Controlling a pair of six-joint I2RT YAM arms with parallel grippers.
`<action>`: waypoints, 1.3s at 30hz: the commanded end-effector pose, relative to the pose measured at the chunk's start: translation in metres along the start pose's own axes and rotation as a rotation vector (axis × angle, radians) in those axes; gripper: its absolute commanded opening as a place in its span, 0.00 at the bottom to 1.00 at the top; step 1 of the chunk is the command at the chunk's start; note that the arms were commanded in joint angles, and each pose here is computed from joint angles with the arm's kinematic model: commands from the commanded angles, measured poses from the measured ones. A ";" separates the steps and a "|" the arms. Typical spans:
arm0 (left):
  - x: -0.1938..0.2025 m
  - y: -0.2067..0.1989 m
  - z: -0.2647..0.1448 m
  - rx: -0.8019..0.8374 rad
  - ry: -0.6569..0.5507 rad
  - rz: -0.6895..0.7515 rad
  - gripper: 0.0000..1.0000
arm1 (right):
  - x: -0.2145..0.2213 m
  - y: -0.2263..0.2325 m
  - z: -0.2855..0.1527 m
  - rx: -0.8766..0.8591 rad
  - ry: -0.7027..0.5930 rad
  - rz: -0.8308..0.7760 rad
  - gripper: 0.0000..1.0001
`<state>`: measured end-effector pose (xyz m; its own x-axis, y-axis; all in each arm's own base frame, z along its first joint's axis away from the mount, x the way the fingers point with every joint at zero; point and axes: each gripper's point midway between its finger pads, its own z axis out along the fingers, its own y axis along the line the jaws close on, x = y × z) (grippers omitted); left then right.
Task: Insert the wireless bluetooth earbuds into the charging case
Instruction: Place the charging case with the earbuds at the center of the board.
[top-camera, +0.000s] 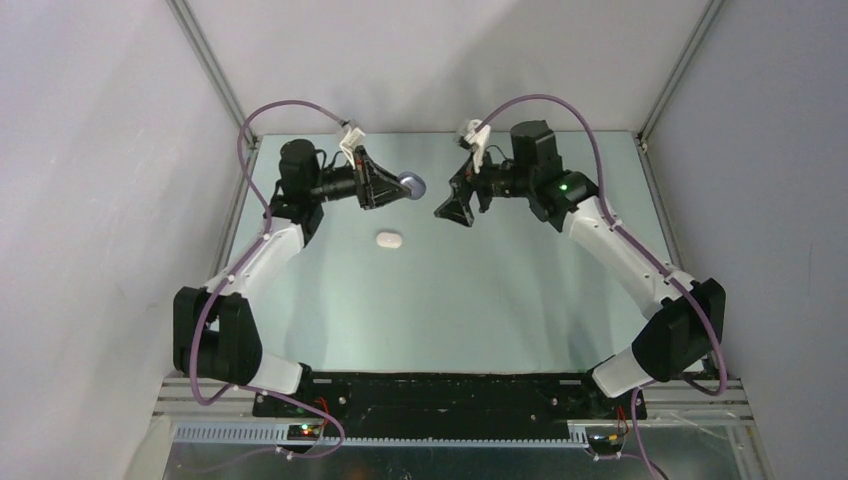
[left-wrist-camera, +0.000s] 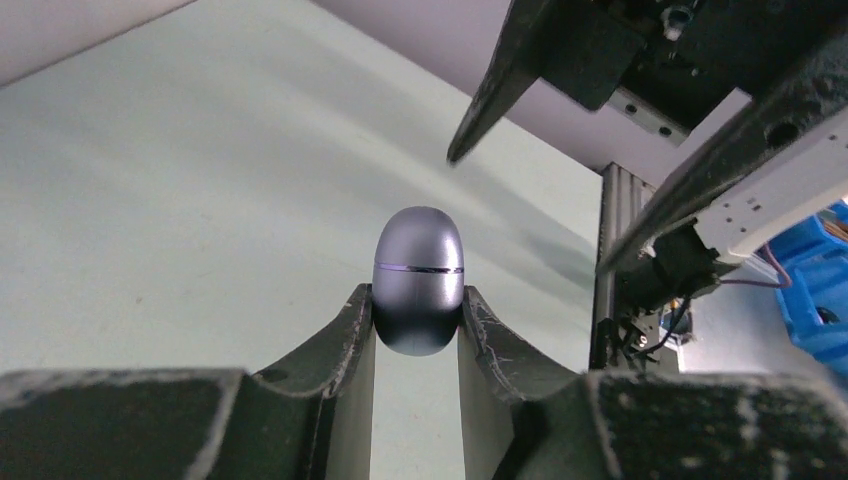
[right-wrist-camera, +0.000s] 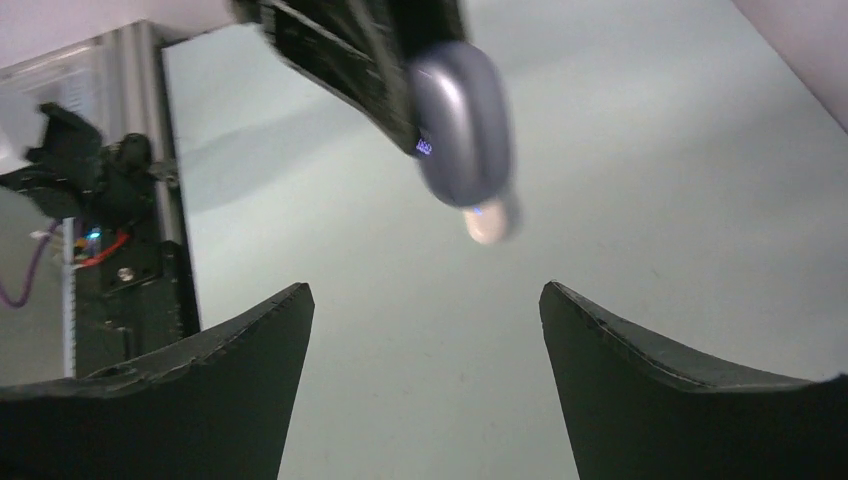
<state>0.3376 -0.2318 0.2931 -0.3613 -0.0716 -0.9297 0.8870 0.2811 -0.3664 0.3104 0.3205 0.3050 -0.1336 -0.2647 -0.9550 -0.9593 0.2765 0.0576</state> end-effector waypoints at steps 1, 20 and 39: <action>0.029 0.026 -0.005 -0.133 0.049 -0.063 0.05 | 0.002 -0.039 -0.042 0.210 0.005 0.075 0.92; 0.218 0.019 0.066 0.109 0.583 -0.278 0.22 | 0.082 -0.069 -0.128 0.449 0.097 0.343 0.99; 0.089 0.115 0.024 -0.276 0.547 0.057 1.00 | 0.089 -0.126 -0.169 0.772 0.086 0.387 0.99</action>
<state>0.3678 -0.2578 0.0742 -0.6526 0.4614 -0.6010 0.7557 0.4545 -0.4716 0.3535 0.1255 0.2434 -0.5346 -0.1170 -0.8370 -0.5121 0.8327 0.2107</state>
